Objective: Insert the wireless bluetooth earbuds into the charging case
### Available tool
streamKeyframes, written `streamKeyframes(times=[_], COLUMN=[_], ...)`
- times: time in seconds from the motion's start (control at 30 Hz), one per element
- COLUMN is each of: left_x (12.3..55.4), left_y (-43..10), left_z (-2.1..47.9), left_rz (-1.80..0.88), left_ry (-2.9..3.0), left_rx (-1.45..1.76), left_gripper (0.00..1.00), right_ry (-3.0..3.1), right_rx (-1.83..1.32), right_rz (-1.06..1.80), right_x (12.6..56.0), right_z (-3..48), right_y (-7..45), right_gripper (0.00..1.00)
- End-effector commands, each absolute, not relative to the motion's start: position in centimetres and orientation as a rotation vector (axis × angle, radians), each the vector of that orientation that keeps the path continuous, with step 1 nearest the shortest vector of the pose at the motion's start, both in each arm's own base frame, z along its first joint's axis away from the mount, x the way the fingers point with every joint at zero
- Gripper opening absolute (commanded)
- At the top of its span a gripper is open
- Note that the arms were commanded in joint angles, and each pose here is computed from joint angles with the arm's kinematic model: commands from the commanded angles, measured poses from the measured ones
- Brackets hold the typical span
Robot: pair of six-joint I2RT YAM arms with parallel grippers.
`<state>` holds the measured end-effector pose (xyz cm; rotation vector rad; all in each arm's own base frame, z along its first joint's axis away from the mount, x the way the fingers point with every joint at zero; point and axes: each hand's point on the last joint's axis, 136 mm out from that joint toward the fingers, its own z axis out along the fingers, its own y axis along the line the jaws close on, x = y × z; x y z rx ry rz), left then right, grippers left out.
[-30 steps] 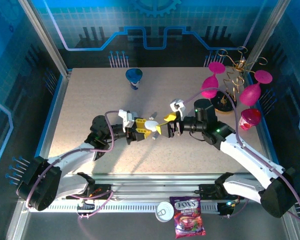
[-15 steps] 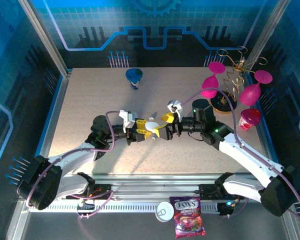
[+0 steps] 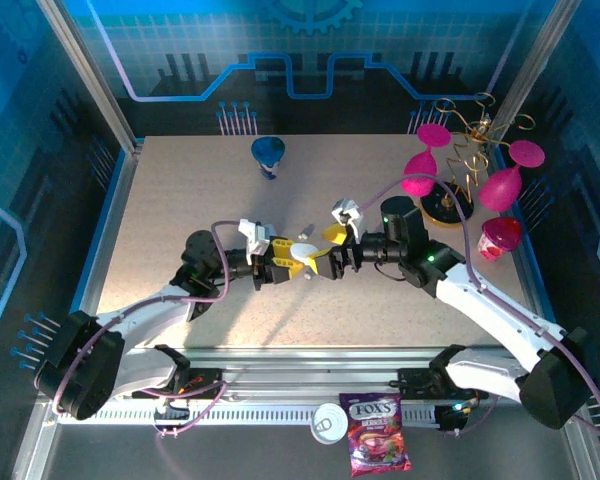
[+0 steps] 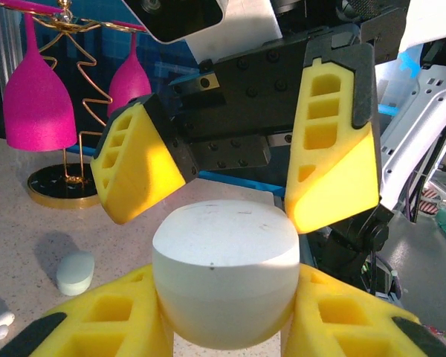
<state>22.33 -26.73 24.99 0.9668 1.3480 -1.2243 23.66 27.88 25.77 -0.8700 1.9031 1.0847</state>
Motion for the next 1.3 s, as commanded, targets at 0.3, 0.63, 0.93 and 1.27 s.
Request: streamKeyframes(times=[0.3,0.63,0.93,1.27], left_x=[21.4,21.2,21.3,21.5], left_y=[-27.0,-26.9,-27.0,-26.9], left_z=[26.3,26.2,26.3,25.8], left_rz=[-1.240,-1.235,-1.244,-1.227], left_ry=[1.273,1.269,1.258,1.267], left_rx=[1.021,1.025,1.022,1.014], left_gripper=[0.28,0.28,0.28,0.28], right_ry=[1.872,1.880,1.897,1.797], right_rx=[-0.755,-0.739,-0.722,-0.630], right_rz=[0.867,0.854,0.813,0.937], right_x=[27.1,27.4,27.1,26.3], right_z=[27.8,28.8,30.1,32.9], right_y=[26.7,26.6,25.8,24.6], right_gripper=[0.86,0.86,0.86,0.86])
